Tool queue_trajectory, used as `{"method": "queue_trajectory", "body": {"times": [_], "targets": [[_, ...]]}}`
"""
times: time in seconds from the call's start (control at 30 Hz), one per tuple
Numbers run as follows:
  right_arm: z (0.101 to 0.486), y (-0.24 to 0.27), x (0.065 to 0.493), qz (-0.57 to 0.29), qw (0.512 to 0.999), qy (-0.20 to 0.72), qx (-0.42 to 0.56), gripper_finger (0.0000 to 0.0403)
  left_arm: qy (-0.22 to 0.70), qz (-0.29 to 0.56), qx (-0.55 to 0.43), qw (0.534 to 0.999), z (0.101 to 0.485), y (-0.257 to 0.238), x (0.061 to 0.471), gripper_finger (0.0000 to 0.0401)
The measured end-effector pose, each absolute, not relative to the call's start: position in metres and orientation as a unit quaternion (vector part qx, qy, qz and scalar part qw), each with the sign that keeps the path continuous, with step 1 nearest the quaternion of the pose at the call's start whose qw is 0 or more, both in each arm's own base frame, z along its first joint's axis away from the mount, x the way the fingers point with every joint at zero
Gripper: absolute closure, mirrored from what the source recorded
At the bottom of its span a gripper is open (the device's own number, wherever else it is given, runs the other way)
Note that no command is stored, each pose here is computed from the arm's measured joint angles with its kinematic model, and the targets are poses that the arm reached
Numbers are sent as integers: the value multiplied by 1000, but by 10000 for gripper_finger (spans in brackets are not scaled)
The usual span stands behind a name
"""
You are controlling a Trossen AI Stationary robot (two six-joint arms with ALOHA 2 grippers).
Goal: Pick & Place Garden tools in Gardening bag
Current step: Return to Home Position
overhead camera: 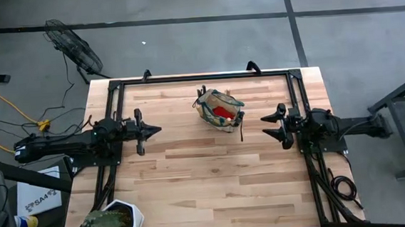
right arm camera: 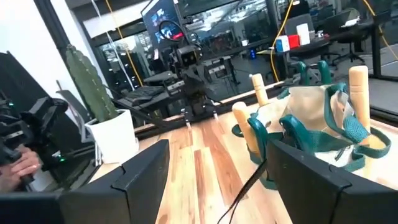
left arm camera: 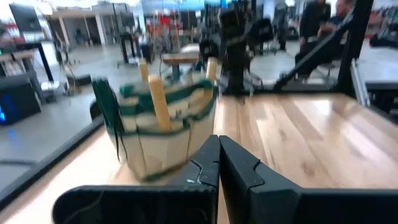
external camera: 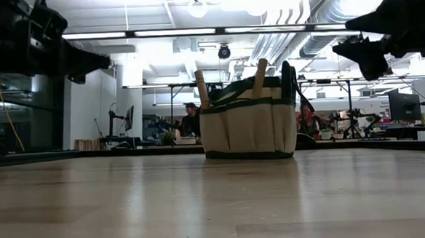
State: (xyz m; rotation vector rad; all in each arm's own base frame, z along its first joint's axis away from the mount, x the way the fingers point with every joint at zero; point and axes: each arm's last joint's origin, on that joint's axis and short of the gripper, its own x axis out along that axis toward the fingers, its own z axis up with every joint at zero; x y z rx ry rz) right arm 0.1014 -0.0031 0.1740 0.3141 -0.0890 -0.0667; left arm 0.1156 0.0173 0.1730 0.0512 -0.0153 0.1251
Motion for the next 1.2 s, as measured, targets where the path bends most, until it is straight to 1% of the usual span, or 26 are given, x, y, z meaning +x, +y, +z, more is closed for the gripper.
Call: {"method": "queue_trajectory", "body": {"times": [0.1,0.13,0.23,0.3,0.43,0.53,0.63,0.7,0.77,0.93,1.03,1.13,1.2], "targets": [[171,-4,97,-32,987,-36,155,142,6,68,18,998,170,17,115,401],[169,-4,97,-35,987,-23,156,142,8,74,15,997,169,18,114,401],[168,-4,98,-34,988,-20,150,142,25,100,13,995,166,19,114,401],[167,-5,98,-44,989,-15,137,142,31,99,12,995,165,19,114,401],[168,-7,99,-79,988,-20,129,142,36,81,12,996,164,18,114,401],[168,-7,99,-75,988,-19,130,142,44,70,11,997,162,17,114,401],[167,-6,99,-70,989,-17,130,142,44,33,10,998,162,15,114,401],[167,-6,99,-67,989,-17,130,142,38,14,13,999,163,14,114,401],[167,-6,99,-67,989,-17,130,142,30,13,15,999,164,14,114,401],[167,-6,99,-66,989,-16,130,142,-31,10,33,999,176,14,111,401],[167,-6,99,-66,989,-16,130,142,-45,1,44,998,178,12,108,401],[167,-6,99,-66,989,-16,130,142,-58,-39,49,996,180,10,104,401],[167,-6,99,-66,989,-16,130,142,-74,-89,53,992,182,6,101,401]]}}
